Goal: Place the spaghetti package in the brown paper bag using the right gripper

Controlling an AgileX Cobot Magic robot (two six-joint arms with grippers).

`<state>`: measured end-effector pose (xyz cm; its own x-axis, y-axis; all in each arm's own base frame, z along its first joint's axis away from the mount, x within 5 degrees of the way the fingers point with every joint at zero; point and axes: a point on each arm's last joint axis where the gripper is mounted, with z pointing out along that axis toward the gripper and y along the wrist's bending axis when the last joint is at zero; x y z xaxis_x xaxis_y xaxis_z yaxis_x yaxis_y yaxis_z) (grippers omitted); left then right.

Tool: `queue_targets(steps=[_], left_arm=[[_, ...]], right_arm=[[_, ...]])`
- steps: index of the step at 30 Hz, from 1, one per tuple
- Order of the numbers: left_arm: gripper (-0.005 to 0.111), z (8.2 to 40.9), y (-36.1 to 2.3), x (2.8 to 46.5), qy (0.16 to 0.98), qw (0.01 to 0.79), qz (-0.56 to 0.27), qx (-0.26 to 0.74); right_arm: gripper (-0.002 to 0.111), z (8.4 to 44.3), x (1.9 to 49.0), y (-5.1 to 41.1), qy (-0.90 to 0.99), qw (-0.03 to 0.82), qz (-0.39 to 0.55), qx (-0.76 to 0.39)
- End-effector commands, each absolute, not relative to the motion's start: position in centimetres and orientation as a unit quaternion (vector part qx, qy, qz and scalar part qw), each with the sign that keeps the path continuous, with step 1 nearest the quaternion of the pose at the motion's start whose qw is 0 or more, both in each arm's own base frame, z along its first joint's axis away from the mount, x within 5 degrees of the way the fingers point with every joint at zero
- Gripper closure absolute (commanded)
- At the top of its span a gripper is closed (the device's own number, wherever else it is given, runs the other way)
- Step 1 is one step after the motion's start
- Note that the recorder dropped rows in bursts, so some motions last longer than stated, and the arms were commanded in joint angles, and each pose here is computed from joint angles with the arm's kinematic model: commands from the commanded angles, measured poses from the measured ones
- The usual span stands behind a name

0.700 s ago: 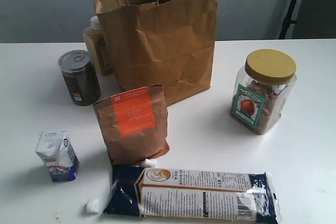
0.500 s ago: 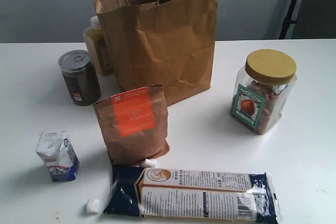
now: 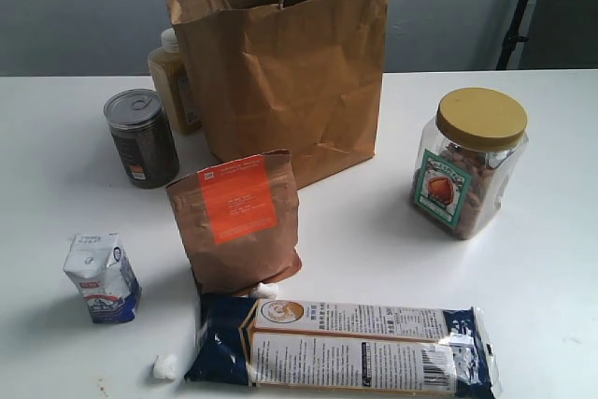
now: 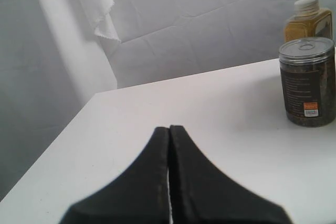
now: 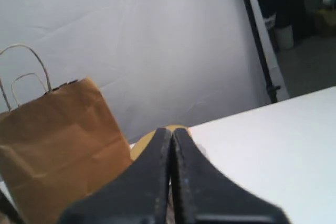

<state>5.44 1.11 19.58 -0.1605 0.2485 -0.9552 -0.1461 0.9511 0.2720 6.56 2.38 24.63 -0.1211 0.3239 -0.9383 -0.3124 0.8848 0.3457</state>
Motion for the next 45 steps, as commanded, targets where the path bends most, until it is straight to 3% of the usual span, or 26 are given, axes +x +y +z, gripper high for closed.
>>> queue_targets(steps=[1,5,10,12,16,17,19,21,28,36,45], left_arm=[[0.107,19.5,1.1,5.5,0.747,0.647,0.149,0.033],[0.107,19.5,1.1,5.5,0.747,0.647,0.149,0.033],[0.107,19.5,1.1,5.5,0.747,0.647,0.149,0.033],[0.107,19.5,1.1,5.5,0.747,0.647,0.149,0.033],[0.107,19.5,1.1,5.5,0.747,0.647,0.149,0.033],[0.107,19.5,1.1,5.5,0.747,0.647,0.149,0.033],[0.107,19.5,1.1,5.5,0.747,0.647,0.149,0.033],[0.107,19.5,1.1,5.5,0.747,0.647,0.149,0.033],[0.107,19.5,1.1,5.5,0.747,0.647,0.149,0.033],[0.107,19.5,1.1,5.5,0.747,0.647,0.149,0.033],[0.107,19.5,1.1,5.5,0.747,0.647,0.149,0.033]], right_arm=[[0.108,25.8,7.6,3.7,0.738,0.625,0.248,-0.055],[0.108,28.3,8.6,6.1,0.759,0.574,0.196,-0.235],[0.108,29.8,10.6,9.9,0.764,0.442,0.153,-0.444],[0.102,29.6,11.8,11.6,0.765,0.38,0.148,-0.498],[0.066,28.2,14.1,14.7,0.756,0.283,0.139,-0.574],[0.05,27.5,14.9,15.5,0.757,0.263,0.137,-0.582],[0.027,26.4,15.9,16.7,0.76,0.236,0.131,-0.591],[0.016,25.2,16.8,17.9,0.757,0.209,0.12,-0.608],[0.018,20.1,17.4,22.7,0.721,0.112,0.093,-0.677],[0.015,16.9,17.1,26.9,0.692,0.078,0.087,-0.712],[0.015,13.8,16.6,28.3,0.687,0.047,0.085,-0.72]])
